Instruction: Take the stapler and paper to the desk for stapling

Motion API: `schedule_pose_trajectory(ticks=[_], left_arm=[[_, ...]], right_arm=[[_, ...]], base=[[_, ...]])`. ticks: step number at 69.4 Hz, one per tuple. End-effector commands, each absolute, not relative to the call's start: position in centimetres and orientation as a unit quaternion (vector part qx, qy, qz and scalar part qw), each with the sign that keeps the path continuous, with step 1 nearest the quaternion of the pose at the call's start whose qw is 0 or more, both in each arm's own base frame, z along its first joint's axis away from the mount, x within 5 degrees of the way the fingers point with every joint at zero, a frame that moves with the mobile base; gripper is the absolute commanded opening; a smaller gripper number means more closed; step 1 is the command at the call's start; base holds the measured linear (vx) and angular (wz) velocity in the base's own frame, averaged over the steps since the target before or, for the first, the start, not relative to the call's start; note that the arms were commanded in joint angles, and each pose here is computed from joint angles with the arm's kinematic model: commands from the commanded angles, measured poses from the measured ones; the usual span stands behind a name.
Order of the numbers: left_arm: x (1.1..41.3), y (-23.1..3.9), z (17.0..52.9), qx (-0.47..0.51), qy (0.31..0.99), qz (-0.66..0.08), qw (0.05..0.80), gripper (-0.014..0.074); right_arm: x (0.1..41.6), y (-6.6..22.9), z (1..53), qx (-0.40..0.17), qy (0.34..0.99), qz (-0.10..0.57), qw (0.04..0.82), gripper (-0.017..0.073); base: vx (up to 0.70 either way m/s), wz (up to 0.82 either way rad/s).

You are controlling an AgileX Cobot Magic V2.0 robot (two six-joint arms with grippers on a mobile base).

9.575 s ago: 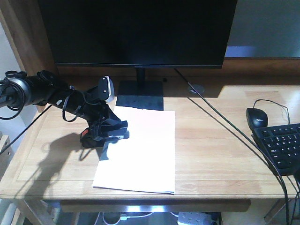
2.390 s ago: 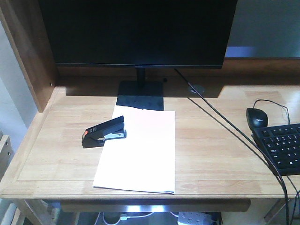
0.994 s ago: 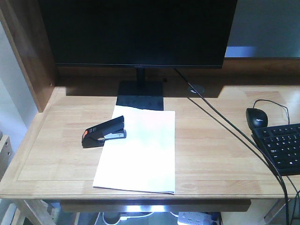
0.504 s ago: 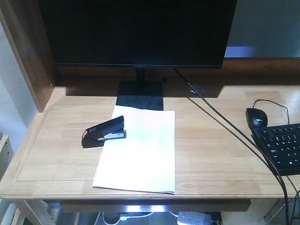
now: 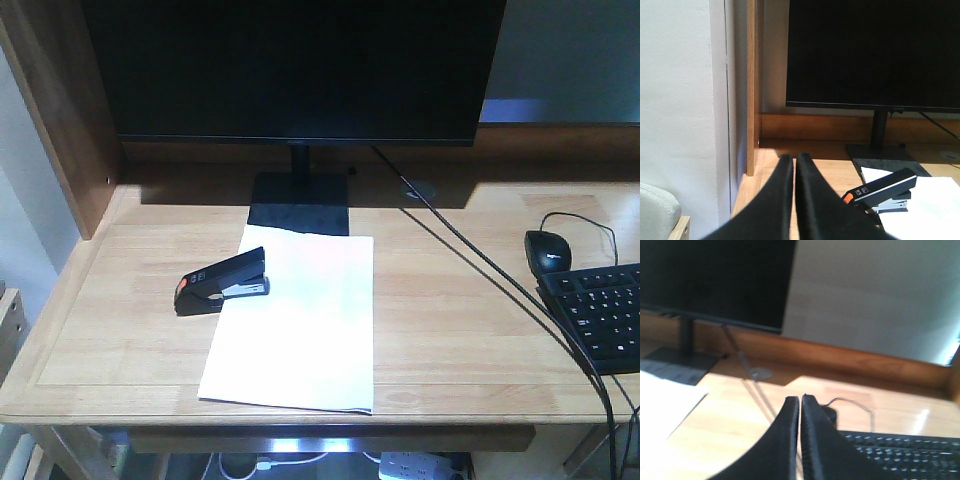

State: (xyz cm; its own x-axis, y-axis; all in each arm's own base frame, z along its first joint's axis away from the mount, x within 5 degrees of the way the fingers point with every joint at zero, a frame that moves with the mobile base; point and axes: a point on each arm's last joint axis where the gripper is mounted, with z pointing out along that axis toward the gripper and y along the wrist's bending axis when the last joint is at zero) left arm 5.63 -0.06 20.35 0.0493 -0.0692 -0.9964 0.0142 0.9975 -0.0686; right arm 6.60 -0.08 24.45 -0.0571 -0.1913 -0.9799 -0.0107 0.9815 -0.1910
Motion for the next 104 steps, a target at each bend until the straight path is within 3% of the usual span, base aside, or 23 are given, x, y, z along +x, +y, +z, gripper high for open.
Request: schedule_pose_trajectory(ticks=[1,15,43,104], left_arm=[[5.5,0.0,20.7,-0.024,0.660,-0.032,0.750,-0.0006],[5.5,0.0,20.7,-0.024,0.660,-0.032,0.750,-0.0006],[5.5,0.0,20.7,-0.024,0.660,-0.032,0.750,-0.0006],[5.5,0.0,20.7,-0.024,0.660,-0.032,0.750,-0.0006]], right_arm=[[6.6,-0.1,26.2,-0.066,0.686,-0.079,0.720,-0.0010],[6.7,-0.1,25.4,-0.069,0.693,-0.081,0.713,-0.0010],[5.8,-0.3,20.6,-0.008,0.672,-0.051,0.738,-0.0010],[5.6,-0.3,20.5,0.011,0.674,-0.031,0.738,-0.0010]], base=[[0.00,0.00],[0.00,0.00],[0.00,0.00],[0.00,0.00]])
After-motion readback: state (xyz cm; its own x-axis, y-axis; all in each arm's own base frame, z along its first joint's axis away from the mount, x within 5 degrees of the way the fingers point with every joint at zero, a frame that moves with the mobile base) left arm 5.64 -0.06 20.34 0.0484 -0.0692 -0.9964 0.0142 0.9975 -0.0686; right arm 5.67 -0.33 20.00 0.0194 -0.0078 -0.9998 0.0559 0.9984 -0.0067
